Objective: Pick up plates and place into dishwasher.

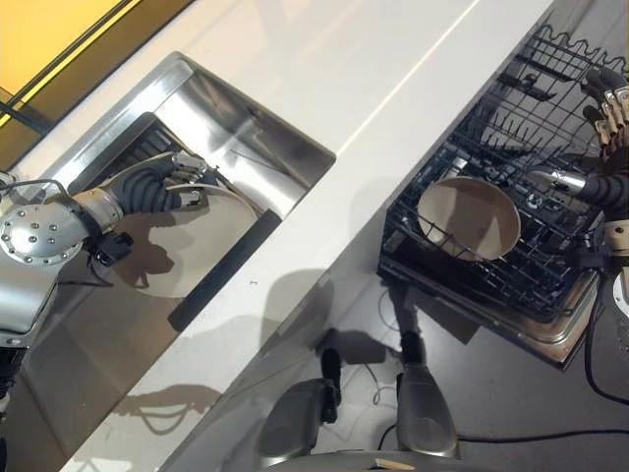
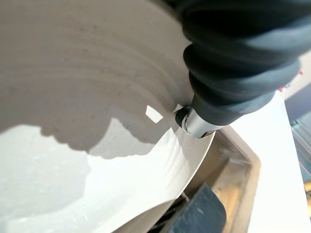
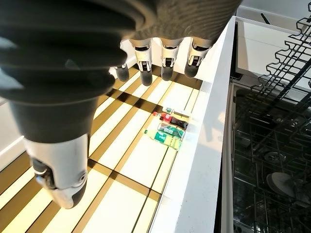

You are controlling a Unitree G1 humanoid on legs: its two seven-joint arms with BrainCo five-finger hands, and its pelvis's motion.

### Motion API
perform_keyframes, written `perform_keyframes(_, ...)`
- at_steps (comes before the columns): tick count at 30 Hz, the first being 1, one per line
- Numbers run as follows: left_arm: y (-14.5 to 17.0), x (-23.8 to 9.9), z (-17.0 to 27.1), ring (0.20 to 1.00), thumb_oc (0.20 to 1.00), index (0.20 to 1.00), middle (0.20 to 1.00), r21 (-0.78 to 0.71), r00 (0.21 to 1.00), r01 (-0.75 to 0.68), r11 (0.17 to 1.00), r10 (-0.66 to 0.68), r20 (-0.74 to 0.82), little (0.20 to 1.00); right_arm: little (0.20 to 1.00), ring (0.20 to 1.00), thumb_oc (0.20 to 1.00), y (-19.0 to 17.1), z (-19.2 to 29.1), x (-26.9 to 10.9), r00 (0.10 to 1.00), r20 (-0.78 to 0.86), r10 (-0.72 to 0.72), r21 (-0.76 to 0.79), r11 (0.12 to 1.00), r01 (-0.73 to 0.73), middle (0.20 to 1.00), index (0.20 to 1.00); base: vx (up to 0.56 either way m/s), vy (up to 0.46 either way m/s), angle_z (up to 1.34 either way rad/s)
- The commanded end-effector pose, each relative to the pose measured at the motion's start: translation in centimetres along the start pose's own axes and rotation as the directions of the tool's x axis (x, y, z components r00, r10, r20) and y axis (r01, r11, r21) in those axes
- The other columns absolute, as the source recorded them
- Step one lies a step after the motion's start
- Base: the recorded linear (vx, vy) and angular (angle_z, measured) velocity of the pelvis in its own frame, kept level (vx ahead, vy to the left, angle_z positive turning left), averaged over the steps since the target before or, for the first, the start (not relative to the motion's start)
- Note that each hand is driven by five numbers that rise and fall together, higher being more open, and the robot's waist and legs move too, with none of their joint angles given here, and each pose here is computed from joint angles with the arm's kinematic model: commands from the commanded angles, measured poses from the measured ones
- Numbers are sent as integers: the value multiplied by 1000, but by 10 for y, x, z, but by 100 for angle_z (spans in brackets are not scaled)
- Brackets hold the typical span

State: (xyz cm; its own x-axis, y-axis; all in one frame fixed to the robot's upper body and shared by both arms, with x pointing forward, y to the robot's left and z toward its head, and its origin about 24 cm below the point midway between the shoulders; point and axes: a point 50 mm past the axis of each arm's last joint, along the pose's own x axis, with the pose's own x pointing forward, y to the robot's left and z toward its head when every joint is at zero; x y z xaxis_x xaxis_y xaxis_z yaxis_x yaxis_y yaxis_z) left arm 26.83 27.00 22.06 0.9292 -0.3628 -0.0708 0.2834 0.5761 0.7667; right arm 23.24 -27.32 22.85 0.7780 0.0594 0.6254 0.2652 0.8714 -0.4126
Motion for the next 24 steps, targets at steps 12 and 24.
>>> perform_keyframes(12,22,-58,-4,200,200,200,200,162,790,-610,775,583,189,200,1000,1000,1000,-7,19,-15,984,126,-122,46,992,117,1000,1000,-6,-59,8)
perform_keyframes(24,23,-82,-5,200,200,200,200,-16,473,-869,495,838,272,200,1000,1000,1000,-3,21,-24,979,146,-139,53,990,133,1000,1000,-14,-59,4)
